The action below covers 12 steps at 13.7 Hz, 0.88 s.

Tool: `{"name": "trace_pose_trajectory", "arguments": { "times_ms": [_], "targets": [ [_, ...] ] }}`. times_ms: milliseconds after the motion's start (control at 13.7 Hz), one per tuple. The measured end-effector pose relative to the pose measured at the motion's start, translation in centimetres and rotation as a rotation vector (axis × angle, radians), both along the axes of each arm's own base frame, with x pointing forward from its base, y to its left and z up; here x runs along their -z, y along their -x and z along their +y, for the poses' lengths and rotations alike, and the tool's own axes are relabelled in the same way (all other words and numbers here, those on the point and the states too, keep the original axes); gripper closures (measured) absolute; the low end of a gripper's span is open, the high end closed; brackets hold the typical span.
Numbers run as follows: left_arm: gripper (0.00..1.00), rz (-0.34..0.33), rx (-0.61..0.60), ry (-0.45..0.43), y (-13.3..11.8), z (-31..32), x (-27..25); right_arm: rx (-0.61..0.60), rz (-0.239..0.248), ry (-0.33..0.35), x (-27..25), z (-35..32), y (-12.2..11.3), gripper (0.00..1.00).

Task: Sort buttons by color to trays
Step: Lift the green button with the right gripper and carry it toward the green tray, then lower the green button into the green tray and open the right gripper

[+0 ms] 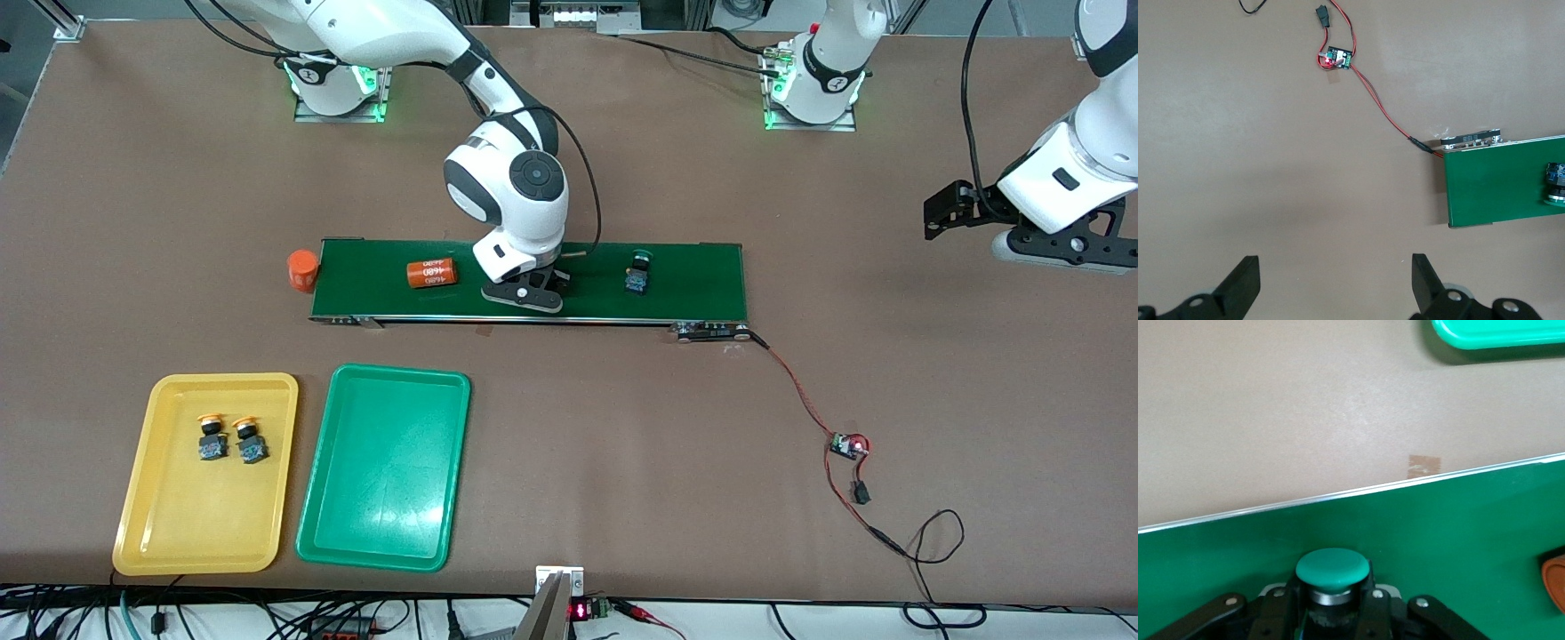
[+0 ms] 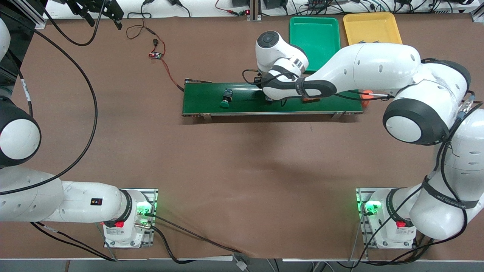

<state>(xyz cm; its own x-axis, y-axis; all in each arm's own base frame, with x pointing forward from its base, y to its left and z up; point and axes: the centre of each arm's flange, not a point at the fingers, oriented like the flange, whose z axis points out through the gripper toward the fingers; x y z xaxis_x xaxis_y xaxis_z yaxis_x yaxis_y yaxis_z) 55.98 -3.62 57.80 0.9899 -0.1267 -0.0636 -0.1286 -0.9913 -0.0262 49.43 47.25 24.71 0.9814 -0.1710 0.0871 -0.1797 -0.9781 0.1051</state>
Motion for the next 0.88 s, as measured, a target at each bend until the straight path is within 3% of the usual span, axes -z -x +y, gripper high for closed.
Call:
{"name": "trace_pose_trajectory", "arguments": {
  "times_ms": [219,365,511,730,876],
  "targets": [
    [0.0,0.0,-0.002,0.0,0.0,0.1,0.0,-0.038,0.011,0.055,-4.2,-1.5,-2.5,0.67],
    [0.0,0.001,-0.002,0.0,0.0,0.1,0.0,-0.058,0.019,0.059,-9.9,-5.7,-6.8,0.67],
    [0.0,0.001,-0.003,0.0,0.0,0.1,0.0,-0.087,0.048,0.011,-14.4,-13.5,-12.0,0.67],
    [0.0,0.001,-0.003,0.0,0.0,0.2,0.0,-0.12,0.073,-0.018,-15.3,-25.5,-17.3,0.67],
    [0.0,0.001,-0.003,0.0,0.0,0.2,0.0,-0.121,0.044,-0.027,-14.2,-28.4,-18.9,0.67]
  ]
}}
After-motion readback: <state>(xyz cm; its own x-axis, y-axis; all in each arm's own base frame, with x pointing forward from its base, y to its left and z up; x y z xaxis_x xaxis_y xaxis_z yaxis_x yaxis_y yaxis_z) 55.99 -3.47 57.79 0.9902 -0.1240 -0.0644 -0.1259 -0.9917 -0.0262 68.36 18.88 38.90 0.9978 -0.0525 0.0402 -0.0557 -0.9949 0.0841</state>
